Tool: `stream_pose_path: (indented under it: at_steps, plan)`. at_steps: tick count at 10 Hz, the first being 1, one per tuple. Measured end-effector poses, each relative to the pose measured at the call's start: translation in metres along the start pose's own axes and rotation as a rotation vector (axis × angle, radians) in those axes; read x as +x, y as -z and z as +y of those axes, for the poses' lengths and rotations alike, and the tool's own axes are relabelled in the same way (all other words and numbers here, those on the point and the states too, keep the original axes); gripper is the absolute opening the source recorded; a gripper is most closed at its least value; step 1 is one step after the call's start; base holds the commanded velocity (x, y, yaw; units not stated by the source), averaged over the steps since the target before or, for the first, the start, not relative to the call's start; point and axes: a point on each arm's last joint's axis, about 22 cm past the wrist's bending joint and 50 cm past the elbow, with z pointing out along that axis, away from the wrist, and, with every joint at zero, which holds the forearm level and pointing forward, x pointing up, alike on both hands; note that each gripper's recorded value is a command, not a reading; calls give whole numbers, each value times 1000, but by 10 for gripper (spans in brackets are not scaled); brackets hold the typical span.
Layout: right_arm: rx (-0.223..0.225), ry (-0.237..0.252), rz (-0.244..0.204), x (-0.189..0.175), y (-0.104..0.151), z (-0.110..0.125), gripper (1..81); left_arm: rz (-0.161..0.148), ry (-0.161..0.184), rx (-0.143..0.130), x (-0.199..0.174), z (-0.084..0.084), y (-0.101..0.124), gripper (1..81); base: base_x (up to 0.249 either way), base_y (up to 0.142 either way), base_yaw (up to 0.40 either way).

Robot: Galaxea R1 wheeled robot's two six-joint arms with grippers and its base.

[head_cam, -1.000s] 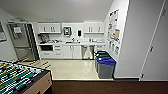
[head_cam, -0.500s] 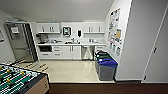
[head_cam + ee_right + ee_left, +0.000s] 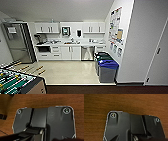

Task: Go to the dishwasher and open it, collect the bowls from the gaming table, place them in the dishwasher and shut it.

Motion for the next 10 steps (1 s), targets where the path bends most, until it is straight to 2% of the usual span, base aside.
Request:
stream_pose_path:
  at_steps: [8, 10]
  plan:
    - [0, 0, 0, 0, 0, 1, 811, -1, 0, 0, 0, 0, 0, 811, 153, 0, 0]
    - [-1, 0, -1, 0, 1, 2, 811, -1, 0, 2, 0, -2, 0, 811, 139, 69, 0]
